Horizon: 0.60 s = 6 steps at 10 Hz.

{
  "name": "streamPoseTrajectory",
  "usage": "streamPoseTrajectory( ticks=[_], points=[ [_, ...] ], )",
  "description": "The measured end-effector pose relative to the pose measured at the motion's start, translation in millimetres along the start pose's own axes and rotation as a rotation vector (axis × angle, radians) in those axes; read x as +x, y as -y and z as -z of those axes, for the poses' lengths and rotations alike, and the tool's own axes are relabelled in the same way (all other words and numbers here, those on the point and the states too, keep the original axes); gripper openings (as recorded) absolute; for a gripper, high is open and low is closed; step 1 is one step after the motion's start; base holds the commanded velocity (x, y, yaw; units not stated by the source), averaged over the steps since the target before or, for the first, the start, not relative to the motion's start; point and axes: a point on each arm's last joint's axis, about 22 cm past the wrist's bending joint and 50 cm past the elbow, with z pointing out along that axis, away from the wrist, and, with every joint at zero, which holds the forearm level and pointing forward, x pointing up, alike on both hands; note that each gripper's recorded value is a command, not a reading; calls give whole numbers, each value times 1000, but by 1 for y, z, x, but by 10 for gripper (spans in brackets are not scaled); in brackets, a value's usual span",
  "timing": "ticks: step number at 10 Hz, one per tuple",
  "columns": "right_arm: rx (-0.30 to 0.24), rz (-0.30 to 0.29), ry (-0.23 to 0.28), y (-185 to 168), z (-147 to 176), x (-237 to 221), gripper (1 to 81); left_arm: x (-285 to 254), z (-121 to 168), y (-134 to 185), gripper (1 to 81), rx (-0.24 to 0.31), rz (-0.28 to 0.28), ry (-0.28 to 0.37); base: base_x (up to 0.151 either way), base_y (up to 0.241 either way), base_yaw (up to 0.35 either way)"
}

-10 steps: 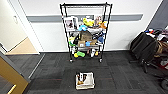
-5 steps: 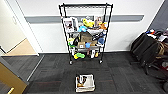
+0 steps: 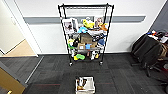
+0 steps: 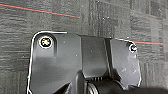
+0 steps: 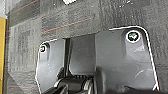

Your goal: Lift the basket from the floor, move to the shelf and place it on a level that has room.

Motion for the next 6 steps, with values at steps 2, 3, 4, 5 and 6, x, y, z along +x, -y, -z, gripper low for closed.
streamPoseTrajectory(
  ticks=[2, 3, 4, 5, 6],
  points=[
    [-1, -2, 5, -1, 1, -4, 811, -3, 0, 0, 811, 0, 2, 3, 112, 0, 0],
    [-2, -3, 4, -1, 1, -4, 811, -2, 0, 0, 811, 0, 1, 3, 112, 0, 0],
    [-5, -3, 5, -2, 1, -4, 811, -2, 0, 0, 811, 0, 1, 3, 112, 0, 0],
    [-8, -3, 5, -4, 1, -4, 811, -2, 0, 0, 811, 0, 1, 3, 112, 0, 0],
    [-8, -3, 4, -4, 1, -4, 811, -2, 0, 0, 811, 0, 1, 3, 112, 0, 0]
  ],
)
